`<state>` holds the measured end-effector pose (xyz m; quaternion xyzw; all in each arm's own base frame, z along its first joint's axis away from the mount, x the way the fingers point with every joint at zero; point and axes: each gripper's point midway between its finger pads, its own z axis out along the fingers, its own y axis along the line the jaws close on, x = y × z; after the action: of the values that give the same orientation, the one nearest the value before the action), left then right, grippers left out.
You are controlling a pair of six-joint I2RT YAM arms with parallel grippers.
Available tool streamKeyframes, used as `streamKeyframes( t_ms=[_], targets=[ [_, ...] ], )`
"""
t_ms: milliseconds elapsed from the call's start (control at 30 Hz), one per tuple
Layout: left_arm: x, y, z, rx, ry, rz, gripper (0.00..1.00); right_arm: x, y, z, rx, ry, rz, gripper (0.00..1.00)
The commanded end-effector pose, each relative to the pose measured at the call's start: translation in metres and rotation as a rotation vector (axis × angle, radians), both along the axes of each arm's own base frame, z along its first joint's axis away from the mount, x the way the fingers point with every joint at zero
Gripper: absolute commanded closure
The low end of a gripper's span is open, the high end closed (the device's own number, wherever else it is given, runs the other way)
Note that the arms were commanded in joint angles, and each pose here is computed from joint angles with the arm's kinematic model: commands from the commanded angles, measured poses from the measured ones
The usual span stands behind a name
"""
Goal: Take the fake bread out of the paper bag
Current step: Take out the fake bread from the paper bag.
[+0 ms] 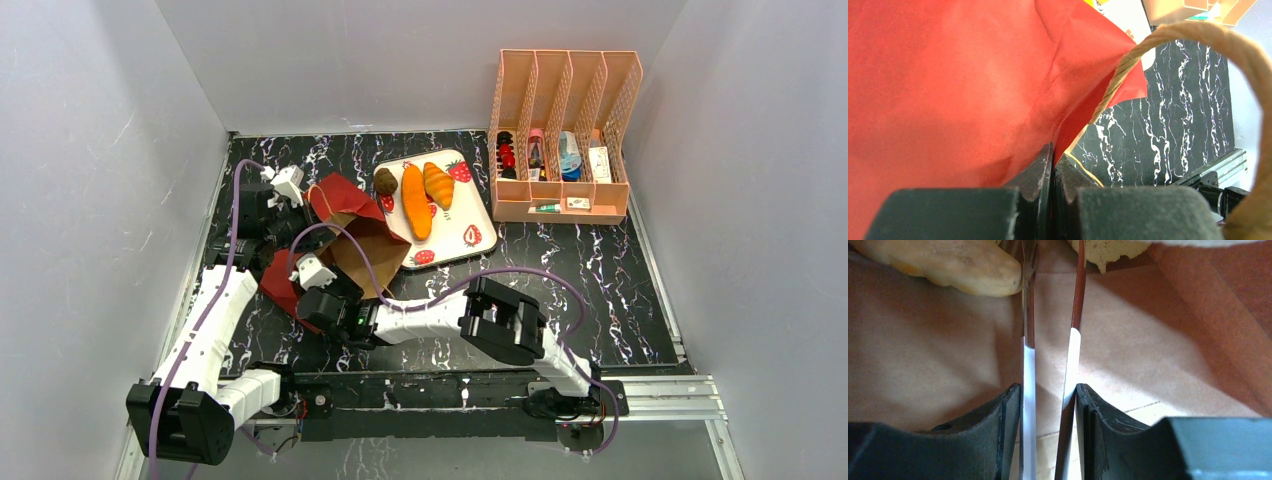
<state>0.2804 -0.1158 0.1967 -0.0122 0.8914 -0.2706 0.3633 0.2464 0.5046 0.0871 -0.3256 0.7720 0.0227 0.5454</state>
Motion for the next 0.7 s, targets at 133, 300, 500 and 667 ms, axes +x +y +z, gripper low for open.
streamKeyframes(
  t_ms=[133,300,500,667],
  targets=[
    [-0.018,-0.018,0.013,-0.083,0.009,-0.067,1.00,0.034,0.004,0.024,0.052,-0.090,-0.095,0.62],
    [-0.022,-0.017,0.013,-0.081,0.010,-0.064,1.00,0.050,-0.009,0.019,0.046,-0.098,-0.155,0.68],
    [-0.023,-0.015,0.016,-0.078,-0.002,-0.054,1.00,0.071,-0.034,0.019,0.090,-0.034,-0.188,0.94],
    [-0.016,-0.014,0.019,-0.087,-0.029,-0.027,1.00,0.071,-0.050,0.025,0.093,0.000,-0.172,1.00]
  ],
)
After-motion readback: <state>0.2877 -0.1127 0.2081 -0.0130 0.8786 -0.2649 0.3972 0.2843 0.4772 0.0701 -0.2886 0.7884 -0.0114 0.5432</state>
